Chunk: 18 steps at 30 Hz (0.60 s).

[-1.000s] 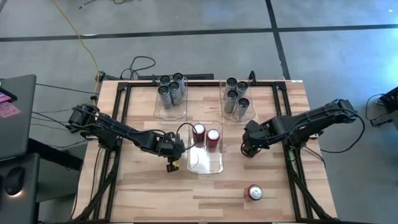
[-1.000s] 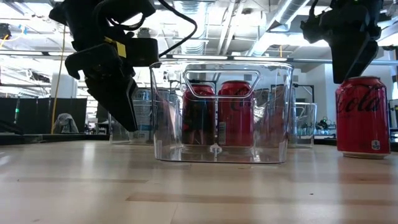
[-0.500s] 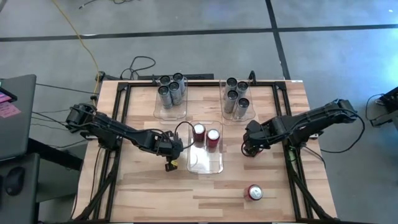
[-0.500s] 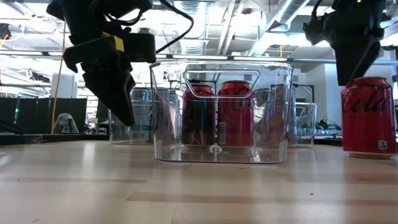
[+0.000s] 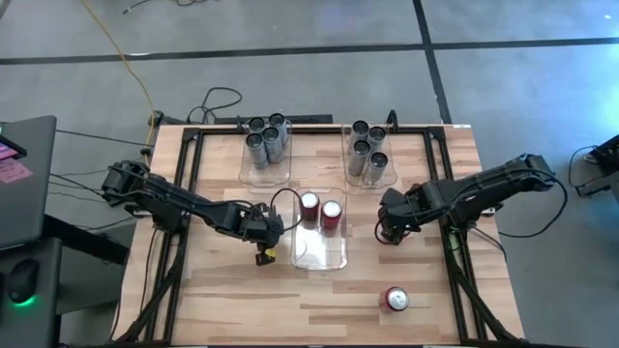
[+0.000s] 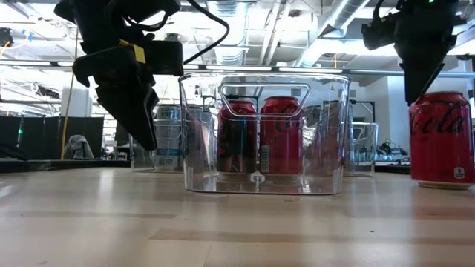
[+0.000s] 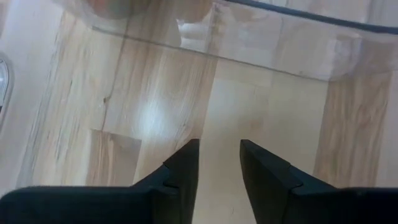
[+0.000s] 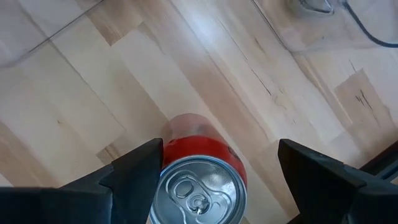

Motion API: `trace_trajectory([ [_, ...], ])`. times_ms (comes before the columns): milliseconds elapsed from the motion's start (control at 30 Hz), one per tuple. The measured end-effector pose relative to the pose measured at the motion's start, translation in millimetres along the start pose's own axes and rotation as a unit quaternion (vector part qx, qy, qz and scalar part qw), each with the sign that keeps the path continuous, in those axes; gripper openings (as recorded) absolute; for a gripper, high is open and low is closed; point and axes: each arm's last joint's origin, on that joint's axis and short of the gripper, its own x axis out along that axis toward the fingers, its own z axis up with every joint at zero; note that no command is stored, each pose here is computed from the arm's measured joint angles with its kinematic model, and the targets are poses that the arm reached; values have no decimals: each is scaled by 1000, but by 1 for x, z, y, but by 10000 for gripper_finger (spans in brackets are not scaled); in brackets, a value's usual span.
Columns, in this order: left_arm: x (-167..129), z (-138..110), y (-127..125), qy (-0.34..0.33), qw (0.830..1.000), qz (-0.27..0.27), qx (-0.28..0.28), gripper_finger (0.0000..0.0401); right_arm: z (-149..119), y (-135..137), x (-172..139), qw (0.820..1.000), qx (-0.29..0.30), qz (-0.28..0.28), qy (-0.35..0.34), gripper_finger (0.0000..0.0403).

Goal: Sort soda cans
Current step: Put the red soda can into the center transparent bin

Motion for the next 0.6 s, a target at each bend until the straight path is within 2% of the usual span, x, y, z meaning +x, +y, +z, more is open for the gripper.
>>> trace_trajectory([
  [267, 0, -8, 3, 39, 999, 16, 10, 173, 8, -10, 3, 999, 30, -12, 7, 336],
  [400, -1, -15, 7, 79, 996, 33, 9, 181, 13, -18, 5, 998, 52, -18, 22, 336],
  [600, -2, -20, 9, 104, 994, 42, 3, 182, 12, -17, 6, 995, 61, 30, 74, 336],
])
